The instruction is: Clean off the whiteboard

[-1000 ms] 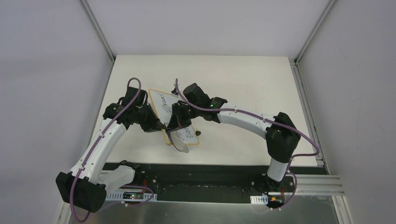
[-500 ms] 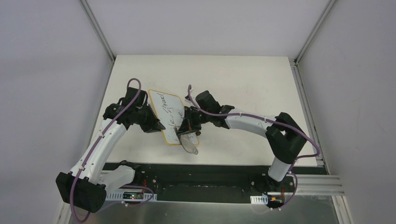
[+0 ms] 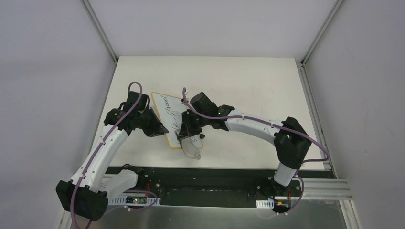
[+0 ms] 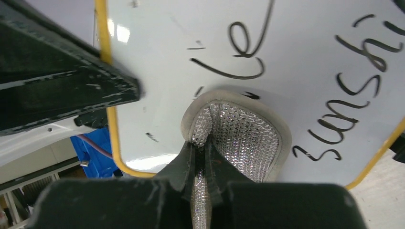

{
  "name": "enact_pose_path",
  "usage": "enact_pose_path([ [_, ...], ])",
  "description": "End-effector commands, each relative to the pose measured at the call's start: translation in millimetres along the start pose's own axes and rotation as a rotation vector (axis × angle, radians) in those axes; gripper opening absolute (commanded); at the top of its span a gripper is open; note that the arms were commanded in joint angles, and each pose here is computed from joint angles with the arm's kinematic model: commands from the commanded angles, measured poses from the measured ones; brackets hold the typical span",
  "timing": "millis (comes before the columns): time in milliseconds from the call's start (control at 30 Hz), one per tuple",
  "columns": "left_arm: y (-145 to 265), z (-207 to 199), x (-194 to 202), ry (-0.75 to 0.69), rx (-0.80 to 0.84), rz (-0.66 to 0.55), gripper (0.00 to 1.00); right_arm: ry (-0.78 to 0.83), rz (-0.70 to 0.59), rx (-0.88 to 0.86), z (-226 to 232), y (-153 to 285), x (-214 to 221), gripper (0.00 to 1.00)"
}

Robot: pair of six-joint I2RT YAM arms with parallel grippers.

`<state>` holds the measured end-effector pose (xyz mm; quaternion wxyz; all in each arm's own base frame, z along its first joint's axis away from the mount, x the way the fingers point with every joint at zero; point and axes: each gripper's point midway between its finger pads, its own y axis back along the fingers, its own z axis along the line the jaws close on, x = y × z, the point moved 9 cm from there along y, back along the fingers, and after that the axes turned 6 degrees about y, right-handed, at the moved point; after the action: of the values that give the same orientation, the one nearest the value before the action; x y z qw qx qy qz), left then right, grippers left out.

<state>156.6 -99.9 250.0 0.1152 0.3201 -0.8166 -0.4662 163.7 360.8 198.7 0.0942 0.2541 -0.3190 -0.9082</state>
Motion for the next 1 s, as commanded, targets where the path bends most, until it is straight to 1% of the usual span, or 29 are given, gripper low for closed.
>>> enact_pose_path([
  [0,-1,0,3,0.046,-0.005,-0.001,0.0,0.108,0.04,-0.189,58,3,10,0.0],
  [267,-1,1,3,0.049,-0.007,0.002,0.0,0.163,0.061,-0.318,76,7,3,0.0],
  [433,-1,-1,2,0.044,-0.005,0.006,0.0,0.189,0.095,-0.372,80,7,7,0.0],
  [567,0,-3,2,0.042,-0.002,0.002,0.0,0.123,0.085,-0.262,58,-1,11,0.0],
  [733,0,-2,2,0.038,-0.005,0.003,0.0,-0.058,0.077,-0.1,3,-10,19,0.0],
  [967,0,-2,2,0.031,-0.006,0.002,0.0,-0.116,0.125,0.071,-54,-3,55,0.0],
])
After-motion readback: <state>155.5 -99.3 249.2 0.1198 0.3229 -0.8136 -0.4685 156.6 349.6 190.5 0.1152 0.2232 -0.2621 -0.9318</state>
